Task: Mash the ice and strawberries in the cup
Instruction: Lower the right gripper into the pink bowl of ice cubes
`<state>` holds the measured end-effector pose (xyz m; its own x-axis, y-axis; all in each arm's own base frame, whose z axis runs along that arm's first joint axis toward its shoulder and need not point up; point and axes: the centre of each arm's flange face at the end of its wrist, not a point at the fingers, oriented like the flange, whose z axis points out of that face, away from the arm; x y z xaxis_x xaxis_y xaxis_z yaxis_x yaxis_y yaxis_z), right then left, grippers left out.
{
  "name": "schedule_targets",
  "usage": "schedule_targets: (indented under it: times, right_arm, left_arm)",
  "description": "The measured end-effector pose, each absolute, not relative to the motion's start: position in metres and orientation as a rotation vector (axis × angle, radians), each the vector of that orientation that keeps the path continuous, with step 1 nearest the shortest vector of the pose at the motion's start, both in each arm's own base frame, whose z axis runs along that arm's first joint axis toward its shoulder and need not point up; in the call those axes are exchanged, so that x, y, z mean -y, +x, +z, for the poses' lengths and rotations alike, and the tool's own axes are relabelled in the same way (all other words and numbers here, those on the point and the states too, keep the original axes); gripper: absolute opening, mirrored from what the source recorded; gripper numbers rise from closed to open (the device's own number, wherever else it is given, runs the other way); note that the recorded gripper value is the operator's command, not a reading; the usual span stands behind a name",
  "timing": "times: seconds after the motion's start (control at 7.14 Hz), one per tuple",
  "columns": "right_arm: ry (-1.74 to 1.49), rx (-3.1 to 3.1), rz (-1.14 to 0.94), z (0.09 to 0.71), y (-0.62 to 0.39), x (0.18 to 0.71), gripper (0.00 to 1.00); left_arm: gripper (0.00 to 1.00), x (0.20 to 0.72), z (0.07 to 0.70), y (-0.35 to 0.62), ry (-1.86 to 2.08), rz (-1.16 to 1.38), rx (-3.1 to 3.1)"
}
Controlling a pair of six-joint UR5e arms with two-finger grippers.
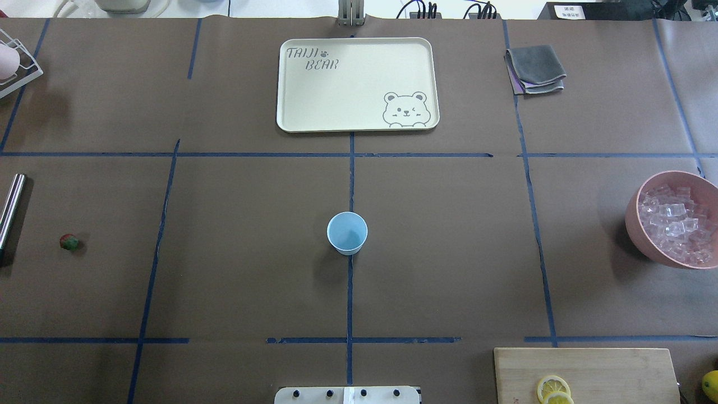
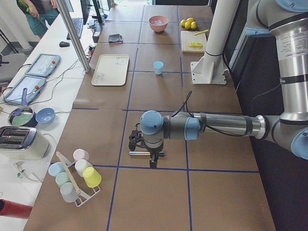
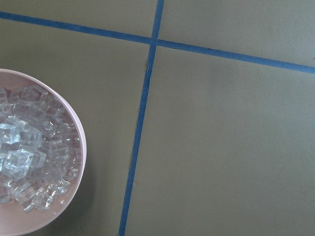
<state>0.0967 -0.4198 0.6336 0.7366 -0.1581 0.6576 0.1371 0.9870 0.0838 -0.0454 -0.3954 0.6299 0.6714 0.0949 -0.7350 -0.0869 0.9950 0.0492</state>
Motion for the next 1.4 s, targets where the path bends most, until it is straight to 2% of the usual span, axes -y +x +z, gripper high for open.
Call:
schedule_targets:
  times: [0.56,1.4]
  right_arm:
    - [0.060,0.727,-0.171,0.618,0.096,0.428,1.00]
    - [0.160,0.812,-0.198,0.557,0.058,0.441,1.00]
  left_arm:
    - [1.00,0.396,0.630,-0.045,0.013,0.104,-0.828]
    - [1.00,0.396,0.630,-0.045,0.013,0.105,-0.829]
